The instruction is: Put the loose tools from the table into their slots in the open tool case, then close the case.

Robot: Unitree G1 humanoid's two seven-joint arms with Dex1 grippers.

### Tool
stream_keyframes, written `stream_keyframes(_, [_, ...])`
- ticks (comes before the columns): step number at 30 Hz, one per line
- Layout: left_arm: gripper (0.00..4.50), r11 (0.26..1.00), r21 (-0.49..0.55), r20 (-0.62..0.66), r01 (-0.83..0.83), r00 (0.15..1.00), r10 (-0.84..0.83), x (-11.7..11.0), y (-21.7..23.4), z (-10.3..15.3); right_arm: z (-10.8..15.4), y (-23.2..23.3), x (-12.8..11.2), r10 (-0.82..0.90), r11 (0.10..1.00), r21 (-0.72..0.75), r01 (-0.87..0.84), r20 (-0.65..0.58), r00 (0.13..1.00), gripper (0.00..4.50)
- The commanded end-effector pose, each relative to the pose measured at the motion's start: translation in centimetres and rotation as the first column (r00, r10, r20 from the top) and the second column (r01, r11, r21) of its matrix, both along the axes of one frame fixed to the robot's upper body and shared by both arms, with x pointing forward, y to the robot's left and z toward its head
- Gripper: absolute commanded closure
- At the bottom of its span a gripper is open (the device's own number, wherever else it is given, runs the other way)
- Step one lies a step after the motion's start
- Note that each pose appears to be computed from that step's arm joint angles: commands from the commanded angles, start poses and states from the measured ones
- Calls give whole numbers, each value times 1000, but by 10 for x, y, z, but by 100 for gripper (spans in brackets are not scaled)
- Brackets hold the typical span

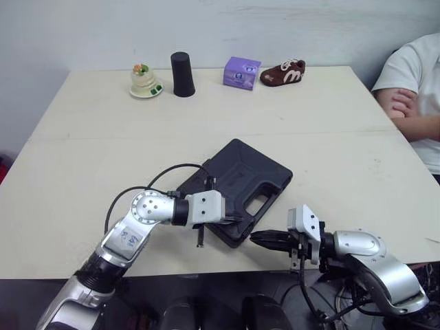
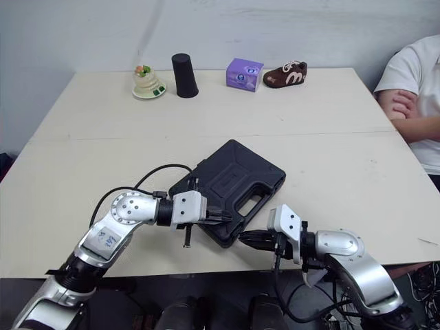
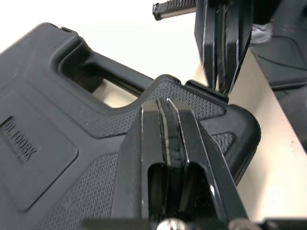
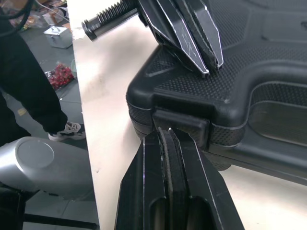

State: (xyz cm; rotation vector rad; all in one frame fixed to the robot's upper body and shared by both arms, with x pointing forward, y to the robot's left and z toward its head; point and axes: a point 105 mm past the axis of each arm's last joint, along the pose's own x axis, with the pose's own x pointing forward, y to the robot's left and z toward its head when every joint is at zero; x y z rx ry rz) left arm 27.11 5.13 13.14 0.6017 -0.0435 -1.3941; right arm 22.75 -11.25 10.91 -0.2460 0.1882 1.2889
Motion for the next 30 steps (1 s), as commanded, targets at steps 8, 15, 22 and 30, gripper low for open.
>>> stream_keyframes(8, [232,926,-206,55,-317,941,335,24,95,81,59,-81,25,-57,989,-119,91,261,964,304])
stream_keyframes(15, [0,762,-12,-50,-648,761,647,2,207,45,94,-151,63,-148,918,-283,278,407,902,2])
stream_keyframes(22, [0,586,-18,93,-810,582,808,1,270,41,127,-189,86,-179,854,-340,393,518,836,2])
stream_keyframes(30, [0,571,-76,83,-817,566,821,-3,261,32,139,-201,100,-226,836,-281,472,607,762,2])
